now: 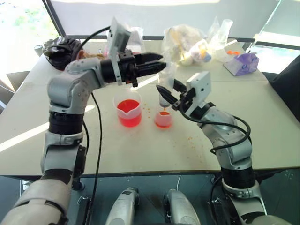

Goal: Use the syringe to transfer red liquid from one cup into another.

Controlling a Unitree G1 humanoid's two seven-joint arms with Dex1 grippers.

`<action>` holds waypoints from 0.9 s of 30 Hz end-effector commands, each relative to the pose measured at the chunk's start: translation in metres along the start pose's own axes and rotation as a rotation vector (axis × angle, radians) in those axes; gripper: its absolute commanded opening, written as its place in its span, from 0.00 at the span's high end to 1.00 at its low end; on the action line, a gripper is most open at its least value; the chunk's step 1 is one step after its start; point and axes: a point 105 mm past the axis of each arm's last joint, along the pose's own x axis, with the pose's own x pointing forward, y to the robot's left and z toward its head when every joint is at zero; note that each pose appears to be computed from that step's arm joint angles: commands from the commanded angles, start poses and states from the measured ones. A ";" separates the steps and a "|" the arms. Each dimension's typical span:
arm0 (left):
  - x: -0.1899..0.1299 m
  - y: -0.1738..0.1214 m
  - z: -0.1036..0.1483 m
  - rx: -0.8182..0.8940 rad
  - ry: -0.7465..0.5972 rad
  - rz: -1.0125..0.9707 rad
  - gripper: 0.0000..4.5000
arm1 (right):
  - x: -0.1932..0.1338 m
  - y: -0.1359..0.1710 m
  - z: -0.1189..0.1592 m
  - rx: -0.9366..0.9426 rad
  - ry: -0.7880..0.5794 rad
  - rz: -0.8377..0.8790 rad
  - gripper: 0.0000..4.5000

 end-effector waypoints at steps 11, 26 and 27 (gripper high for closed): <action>-0.074 -0.022 0.002 0.048 0.070 0.133 0.57 | 0.005 -0.018 0.051 -0.076 -0.052 0.008 0.69; -0.088 -0.053 -0.025 0.044 0.119 0.138 0.57 | 0.004 -0.101 0.019 0.198 0.733 -0.247 0.69; -0.089 -0.054 -0.025 0.045 0.120 0.137 0.57 | 0.000 -0.097 0.009 0.225 0.809 -0.230 0.69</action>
